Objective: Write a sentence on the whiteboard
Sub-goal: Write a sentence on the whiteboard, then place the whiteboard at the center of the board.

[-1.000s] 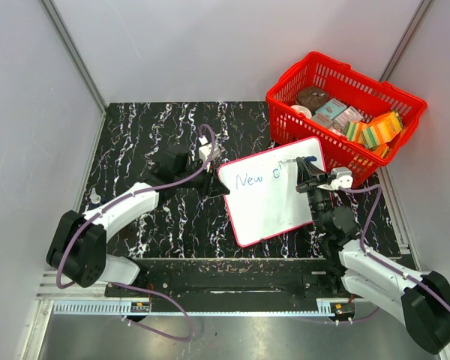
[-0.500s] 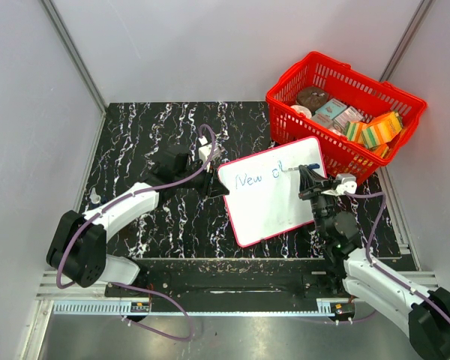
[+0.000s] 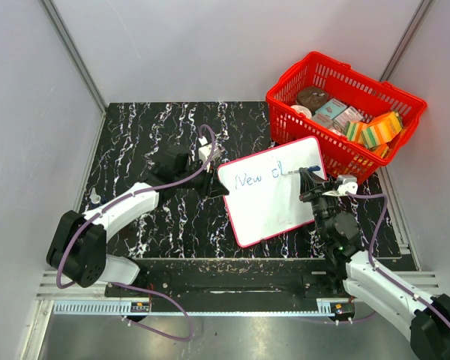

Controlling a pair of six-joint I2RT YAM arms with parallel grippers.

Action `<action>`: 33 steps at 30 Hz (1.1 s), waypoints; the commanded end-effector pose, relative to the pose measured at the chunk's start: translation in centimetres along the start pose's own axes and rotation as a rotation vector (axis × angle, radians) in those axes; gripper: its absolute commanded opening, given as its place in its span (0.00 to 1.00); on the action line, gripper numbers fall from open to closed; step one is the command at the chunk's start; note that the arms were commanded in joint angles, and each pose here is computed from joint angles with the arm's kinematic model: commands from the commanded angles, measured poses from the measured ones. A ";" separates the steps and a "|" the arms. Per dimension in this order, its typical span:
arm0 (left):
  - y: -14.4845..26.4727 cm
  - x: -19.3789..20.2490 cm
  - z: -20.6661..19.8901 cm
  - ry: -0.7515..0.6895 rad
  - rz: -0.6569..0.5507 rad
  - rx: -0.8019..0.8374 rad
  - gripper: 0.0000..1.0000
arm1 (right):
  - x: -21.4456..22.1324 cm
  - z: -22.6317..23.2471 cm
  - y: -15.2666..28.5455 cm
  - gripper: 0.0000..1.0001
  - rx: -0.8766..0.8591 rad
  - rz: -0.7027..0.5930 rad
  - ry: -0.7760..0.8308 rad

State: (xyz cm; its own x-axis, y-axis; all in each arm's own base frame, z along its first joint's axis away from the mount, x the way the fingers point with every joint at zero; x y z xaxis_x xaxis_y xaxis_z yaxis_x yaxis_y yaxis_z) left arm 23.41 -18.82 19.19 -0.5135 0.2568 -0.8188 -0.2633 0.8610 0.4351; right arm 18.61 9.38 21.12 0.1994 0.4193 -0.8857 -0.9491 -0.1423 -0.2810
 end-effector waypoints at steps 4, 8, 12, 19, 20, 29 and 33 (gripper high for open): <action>-0.6 3.6 1.5 -0.139 0.160 -0.107 0.00 | 0.8 -0.3 -0.5 0.00 0.030 0.039 0.034; -0.6 3.6 1.5 -0.140 0.163 -0.107 0.00 | 0.5 0.0 -1.2 0.00 0.024 0.022 0.048; -0.7 3.6 1.5 -0.144 0.164 -0.107 0.00 | 0.0 0.4 -1.8 0.00 0.023 0.000 0.056; -0.7 3.5 1.5 -0.148 0.165 -0.109 0.00 | -0.5 0.6 -2.6 0.00 0.025 -0.027 0.075; -0.7 3.5 1.5 -0.146 0.165 -0.109 0.00 | -0.7 0.7 -2.7 0.00 0.025 -0.036 0.073; -0.7 3.7 1.6 -0.145 0.172 -0.108 0.00 | -1.1 0.9 -2.6 0.00 0.001 -0.070 0.069; -0.7 3.7 1.6 -0.144 0.172 -0.110 0.00 | -1.3 0.9 -2.6 0.00 -0.003 -0.086 0.066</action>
State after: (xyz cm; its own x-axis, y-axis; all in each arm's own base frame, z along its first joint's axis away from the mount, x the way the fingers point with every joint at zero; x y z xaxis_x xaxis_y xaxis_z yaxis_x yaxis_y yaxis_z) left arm 23.35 -18.73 18.61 -0.4992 0.2934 -0.8153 -0.2671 0.8430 0.4669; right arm 20.46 10.19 22.07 0.2387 0.3639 -0.9003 -0.9428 -0.1353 -0.3047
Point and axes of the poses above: each gripper's point midway between its finger pads, its own y axis back along the fingers, its own z axis along the line the jaws close on, x = y × z, the point moved 10 cm from there along y, back along the fingers, and after that the axes turned 3 degrees about -y, right-handed, at the moved point
